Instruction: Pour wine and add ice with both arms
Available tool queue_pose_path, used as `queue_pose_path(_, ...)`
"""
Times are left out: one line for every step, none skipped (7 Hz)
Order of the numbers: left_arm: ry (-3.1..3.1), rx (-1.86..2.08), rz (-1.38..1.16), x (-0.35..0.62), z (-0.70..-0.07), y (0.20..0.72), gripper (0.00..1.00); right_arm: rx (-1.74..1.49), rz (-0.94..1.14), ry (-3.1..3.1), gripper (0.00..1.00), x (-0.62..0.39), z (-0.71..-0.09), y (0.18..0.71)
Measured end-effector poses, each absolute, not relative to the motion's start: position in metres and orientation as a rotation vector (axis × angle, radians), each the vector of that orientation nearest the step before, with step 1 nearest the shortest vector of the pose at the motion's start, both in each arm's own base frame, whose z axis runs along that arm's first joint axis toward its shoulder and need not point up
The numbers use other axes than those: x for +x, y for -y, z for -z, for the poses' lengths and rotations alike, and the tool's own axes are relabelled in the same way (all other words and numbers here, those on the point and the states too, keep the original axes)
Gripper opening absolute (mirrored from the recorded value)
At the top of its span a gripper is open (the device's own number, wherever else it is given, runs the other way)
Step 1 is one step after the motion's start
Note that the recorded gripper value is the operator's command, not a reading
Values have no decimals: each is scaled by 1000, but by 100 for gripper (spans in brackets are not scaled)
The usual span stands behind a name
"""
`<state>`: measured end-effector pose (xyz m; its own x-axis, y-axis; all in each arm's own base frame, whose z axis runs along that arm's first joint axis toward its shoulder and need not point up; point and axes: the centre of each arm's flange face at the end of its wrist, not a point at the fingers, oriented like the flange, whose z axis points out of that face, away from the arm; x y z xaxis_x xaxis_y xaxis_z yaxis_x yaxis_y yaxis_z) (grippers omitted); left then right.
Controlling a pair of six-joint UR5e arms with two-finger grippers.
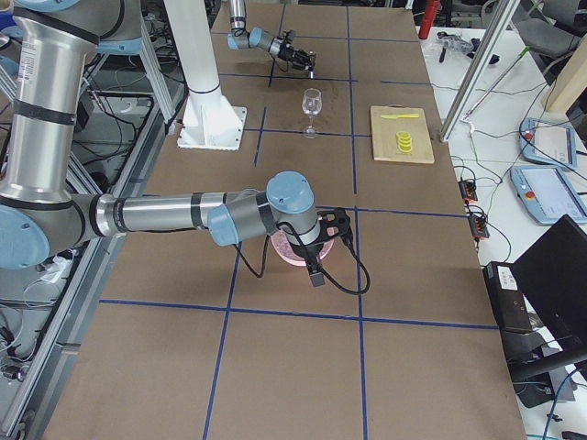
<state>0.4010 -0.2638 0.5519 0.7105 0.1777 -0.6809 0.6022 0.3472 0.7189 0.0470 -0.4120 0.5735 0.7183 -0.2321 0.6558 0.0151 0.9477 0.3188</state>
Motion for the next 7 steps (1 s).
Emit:
queue_pose_path(-772,1214,314,401,-552,264,0,303,139,760,100,47,-573,412)
queue_pose_path(-769,1216,317,400,-552,264,0,303,139,760,100,47,-573,412)
queue_pose_path(-766,1220,321,399,-552,264,0,303,139,760,100,47,-573,412)
queue_pose_path(-767,1222,324,399,-550,264,0,303,139,760,100,47,-573,412)
queue_pose_path(-772,1225,326,399,-547,264,0,303,138,760,100,47,-573,412)
queue_pose_path(-780,1227,328,398,-543,264,0,303,138,760,100,47,-574,412)
queue_pose_path(-792,1231,333,396,-536,264,0,303,138,760,100,47,-574,412)
